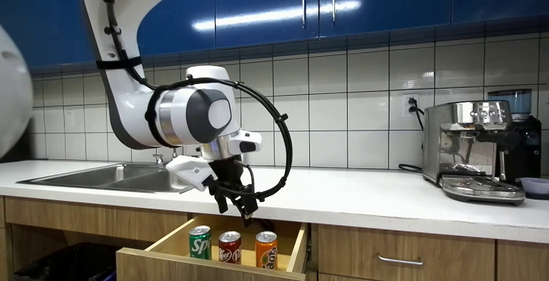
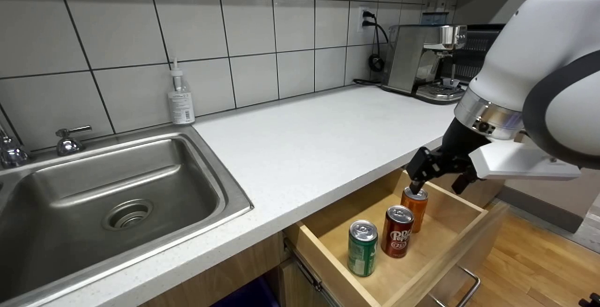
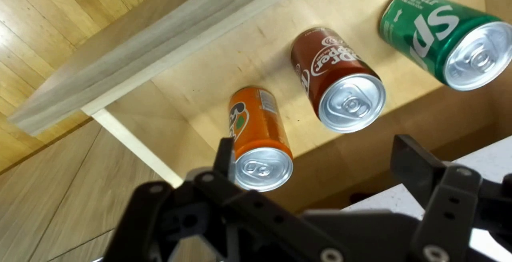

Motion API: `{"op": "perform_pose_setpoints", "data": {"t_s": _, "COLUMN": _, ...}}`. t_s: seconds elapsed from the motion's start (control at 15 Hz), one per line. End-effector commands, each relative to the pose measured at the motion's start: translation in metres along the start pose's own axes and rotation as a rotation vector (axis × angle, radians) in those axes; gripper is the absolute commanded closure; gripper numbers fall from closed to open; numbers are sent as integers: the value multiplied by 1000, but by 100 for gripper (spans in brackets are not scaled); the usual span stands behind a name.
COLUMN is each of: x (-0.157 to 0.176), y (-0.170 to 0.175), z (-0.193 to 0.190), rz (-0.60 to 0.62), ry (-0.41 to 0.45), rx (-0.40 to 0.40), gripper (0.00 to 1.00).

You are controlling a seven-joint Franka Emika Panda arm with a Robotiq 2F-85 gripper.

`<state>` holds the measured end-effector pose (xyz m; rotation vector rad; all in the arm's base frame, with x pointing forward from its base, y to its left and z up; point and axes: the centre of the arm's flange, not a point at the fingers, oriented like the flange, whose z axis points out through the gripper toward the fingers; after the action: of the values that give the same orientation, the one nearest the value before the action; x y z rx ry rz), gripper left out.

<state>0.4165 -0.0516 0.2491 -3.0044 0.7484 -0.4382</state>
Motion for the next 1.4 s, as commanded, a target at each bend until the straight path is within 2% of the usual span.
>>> {"op": "perform_pose_setpoints", "data": {"t_s": 0.0, "x": -13, "y": -2, "z": -16, "rz": -70, "ry": -26, "rx": 15, "gripper": 0}}
{"op": "perform_pose_setpoints", "data": {"t_s": 0.13, "x": -8, "y": -4, "z": -4, "rz": -40, "ry": -13, "rx": 6, "gripper": 0}}
{"op": "perform_pose_setpoints", "data": {"t_s": 0.93, "x": -10, "y": -3, "z": -2, "rz": -42, "ry": -17, "rx": 3, "gripper": 0}}
{"op": "perform_pose_setpoints", "data": {"t_s": 1.33, "x": -25, "y": -2, "z": -16, "rz": -92, "ry": -20, "rx": 19, "gripper": 0}}
